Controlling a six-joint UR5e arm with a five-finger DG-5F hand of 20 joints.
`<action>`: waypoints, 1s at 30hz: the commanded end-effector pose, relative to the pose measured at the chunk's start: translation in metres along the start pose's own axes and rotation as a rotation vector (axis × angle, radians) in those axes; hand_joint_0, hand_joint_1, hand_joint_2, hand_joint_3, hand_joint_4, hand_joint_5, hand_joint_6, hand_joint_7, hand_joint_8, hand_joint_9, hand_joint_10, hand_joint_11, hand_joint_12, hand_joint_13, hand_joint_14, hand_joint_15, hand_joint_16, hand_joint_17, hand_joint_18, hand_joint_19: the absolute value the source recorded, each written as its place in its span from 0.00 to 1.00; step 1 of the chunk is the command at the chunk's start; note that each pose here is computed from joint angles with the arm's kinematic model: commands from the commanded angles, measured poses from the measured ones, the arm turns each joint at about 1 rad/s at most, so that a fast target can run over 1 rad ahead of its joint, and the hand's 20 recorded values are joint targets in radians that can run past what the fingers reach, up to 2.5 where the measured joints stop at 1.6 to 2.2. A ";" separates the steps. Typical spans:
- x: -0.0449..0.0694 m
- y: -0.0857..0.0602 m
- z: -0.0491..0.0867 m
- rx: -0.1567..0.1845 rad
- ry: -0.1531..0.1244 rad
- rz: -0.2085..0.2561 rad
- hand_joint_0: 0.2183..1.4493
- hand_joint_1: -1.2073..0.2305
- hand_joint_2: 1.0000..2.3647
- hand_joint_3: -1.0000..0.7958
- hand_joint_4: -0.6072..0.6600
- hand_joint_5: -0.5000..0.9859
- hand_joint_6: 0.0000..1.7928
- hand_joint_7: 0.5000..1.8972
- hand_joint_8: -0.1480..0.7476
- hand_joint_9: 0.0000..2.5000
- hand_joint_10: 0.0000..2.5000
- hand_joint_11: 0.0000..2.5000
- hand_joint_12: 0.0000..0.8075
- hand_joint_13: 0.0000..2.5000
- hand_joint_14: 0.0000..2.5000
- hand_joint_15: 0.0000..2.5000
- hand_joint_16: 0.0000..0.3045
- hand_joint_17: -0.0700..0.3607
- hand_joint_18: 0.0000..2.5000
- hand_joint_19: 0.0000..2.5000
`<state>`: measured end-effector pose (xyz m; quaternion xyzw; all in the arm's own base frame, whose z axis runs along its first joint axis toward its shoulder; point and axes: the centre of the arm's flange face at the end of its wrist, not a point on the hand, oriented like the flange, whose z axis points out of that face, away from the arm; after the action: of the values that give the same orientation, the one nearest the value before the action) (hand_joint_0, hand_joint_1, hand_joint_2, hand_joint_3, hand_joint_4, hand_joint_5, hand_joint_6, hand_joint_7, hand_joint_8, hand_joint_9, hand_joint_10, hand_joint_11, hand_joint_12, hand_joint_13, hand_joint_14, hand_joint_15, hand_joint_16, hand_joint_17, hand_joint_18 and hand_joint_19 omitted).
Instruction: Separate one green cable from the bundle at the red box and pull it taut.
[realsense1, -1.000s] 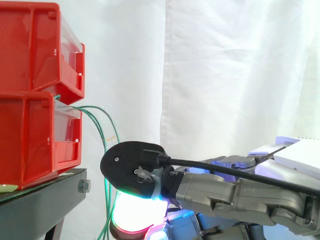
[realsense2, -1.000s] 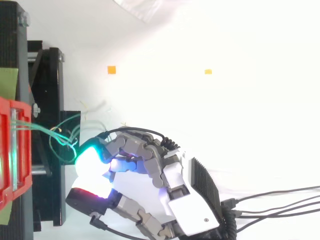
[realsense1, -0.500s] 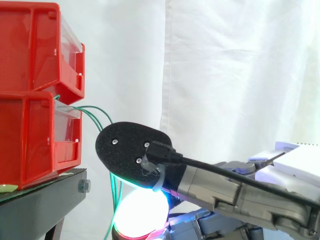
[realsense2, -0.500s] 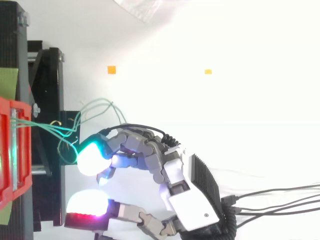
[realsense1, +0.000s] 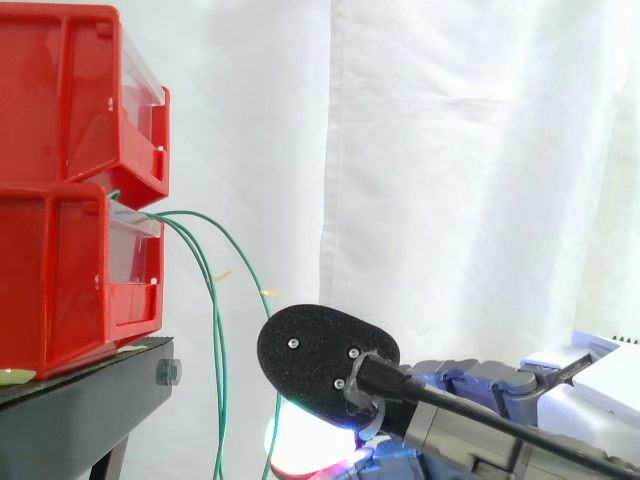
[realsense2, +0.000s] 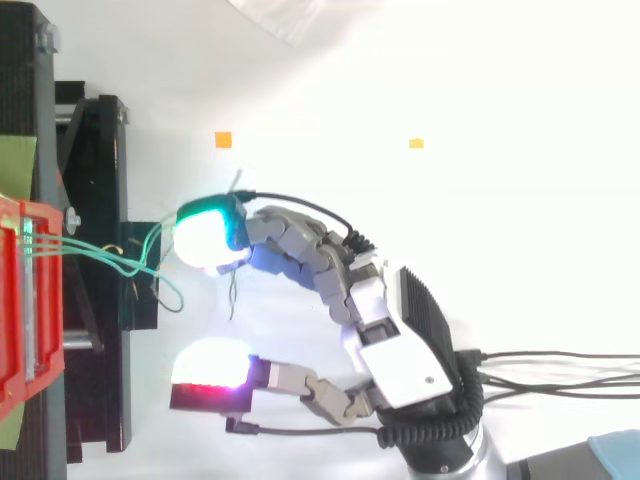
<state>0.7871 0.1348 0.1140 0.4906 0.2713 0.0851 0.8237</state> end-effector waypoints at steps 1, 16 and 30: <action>-0.006 -0.011 0.018 -0.040 -0.012 0.005 0.13 0.43 0.00 0.28 0.71 0.18 0.28 0.19 0.58 0.28 0.01 0.28 0.52 0.24 0.01 0.23 0.24 0.54 0.19 0.19; 0.012 0.013 0.059 -0.083 0.080 0.003 0.11 0.46 0.00 0.28 0.75 0.18 0.28 0.16 0.59 0.26 0.01 0.24 0.52 0.22 0.01 0.21 0.25 0.55 0.19 0.18; 0.025 0.053 0.034 0.029 0.065 -0.010 0.11 0.47 0.00 0.28 0.77 0.20 0.28 0.18 0.59 0.26 0.01 0.24 0.53 0.22 0.01 0.21 0.25 0.55 0.19 0.19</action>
<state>0.8350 0.1325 0.1611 0.4882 0.2999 0.0958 0.8139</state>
